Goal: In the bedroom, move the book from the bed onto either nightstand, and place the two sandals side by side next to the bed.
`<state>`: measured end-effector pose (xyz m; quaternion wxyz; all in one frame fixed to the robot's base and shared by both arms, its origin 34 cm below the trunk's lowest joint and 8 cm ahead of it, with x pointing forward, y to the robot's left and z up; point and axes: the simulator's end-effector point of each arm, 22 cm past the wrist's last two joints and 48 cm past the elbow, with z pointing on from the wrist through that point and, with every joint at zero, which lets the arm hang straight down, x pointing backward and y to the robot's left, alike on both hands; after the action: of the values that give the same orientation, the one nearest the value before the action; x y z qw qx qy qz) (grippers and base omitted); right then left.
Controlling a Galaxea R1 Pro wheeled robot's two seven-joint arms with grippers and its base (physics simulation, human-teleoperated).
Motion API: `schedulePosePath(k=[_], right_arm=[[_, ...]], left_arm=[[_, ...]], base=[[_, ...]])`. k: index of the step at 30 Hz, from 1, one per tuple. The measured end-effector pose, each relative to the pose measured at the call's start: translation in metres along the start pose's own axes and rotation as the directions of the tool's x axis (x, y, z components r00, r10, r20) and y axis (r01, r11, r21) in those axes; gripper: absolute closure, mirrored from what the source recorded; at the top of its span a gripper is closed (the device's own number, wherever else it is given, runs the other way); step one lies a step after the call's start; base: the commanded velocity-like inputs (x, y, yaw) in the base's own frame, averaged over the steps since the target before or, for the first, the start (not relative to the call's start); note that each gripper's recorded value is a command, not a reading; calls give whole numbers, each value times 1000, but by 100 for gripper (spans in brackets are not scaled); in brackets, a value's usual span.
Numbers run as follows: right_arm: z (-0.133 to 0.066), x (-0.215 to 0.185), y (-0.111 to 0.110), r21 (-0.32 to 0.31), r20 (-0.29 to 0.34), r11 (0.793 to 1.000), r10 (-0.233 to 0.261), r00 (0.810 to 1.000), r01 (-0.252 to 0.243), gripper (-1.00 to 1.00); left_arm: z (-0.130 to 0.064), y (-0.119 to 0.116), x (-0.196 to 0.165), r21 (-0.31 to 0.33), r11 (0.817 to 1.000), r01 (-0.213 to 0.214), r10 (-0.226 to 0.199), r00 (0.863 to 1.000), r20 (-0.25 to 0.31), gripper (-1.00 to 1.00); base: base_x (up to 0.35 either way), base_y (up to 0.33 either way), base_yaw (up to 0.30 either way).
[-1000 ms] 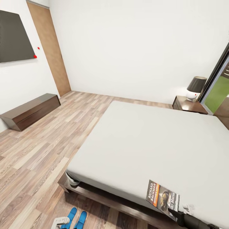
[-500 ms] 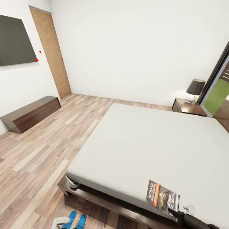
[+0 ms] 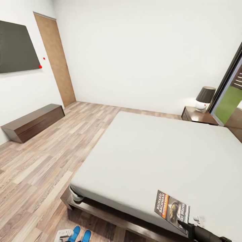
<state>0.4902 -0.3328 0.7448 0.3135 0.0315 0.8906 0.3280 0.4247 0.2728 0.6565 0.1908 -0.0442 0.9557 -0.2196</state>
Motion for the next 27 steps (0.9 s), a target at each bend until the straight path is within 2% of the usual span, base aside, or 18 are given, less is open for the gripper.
schedulePosePath(k=[27], right_arm=[[-4,-17,8,-10,34,1000,-25,999,25,100]], left_arm=[[-5,-8,-17,10,1000,-17,17,999,39,-100]], base=[[0,0,0]])
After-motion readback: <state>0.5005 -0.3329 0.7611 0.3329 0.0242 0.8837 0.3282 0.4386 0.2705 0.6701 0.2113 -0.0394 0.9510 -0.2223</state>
